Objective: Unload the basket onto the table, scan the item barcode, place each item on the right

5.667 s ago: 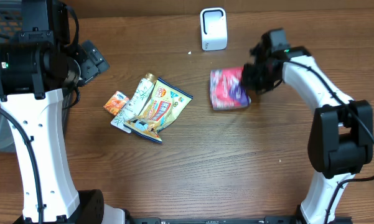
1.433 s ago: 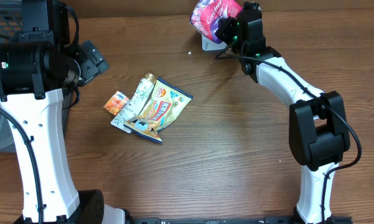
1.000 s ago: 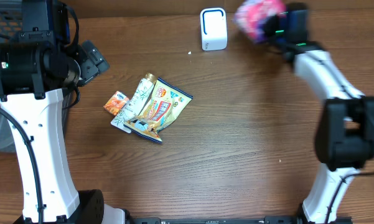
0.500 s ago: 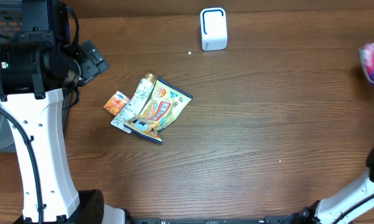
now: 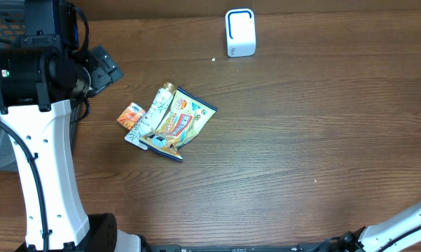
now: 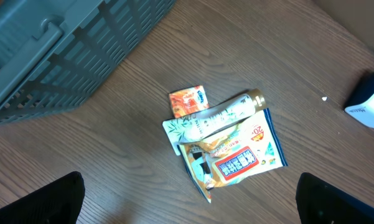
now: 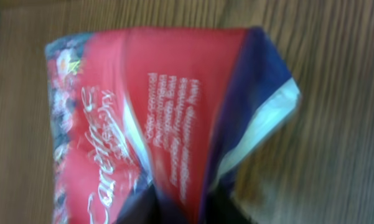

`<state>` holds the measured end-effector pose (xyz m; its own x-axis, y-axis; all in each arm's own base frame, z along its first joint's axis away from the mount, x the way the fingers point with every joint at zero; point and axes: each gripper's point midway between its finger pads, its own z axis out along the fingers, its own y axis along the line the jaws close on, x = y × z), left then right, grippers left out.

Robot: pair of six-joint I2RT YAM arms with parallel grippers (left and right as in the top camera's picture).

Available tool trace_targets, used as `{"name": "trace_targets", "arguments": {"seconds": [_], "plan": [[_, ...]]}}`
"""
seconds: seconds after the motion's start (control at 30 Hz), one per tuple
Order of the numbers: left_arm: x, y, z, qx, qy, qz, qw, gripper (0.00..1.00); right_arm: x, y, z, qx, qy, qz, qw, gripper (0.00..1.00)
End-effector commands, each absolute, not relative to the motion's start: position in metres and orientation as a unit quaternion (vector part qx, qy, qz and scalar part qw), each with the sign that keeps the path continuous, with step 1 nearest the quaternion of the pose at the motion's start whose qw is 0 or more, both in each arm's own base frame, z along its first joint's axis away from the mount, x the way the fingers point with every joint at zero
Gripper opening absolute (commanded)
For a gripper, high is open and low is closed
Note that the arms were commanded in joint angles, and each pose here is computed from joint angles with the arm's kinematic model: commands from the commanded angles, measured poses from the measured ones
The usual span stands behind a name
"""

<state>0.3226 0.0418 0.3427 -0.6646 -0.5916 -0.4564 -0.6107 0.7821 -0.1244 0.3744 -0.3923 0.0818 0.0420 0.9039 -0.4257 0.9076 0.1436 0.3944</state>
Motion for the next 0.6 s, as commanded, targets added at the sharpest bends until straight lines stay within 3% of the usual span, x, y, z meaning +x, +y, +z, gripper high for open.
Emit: {"name": "trace_targets", "arguments": {"seconds": [0.0,0.1,0.2,0.37,0.57], "plan": [[0.324,0.041,0.341,-0.32,0.916,0.021,0.239,1.0,0.358,-0.413,0.09,0.653,0.688,-0.026,0.316,0.46],[0.324,0.041,0.341,-0.32,0.916,0.021,0.239,1.0,0.351,-0.418,0.09,0.659,0.683,-0.028,0.314,0.71],[0.324,0.041,0.341,-0.32,0.916,0.021,0.239,1.0,0.346,-0.417,0.088,0.663,0.683,-0.021,0.306,0.87],[0.324,0.041,0.341,-0.32,0.916,0.021,0.239,1.0,0.358,-0.404,0.106,0.647,0.69,0.035,0.323,0.91],[0.324,0.041,0.341,-0.32,0.916,0.021,0.239,1.0,0.364,-0.397,0.181,0.615,0.68,0.049,0.395,0.95]]}}
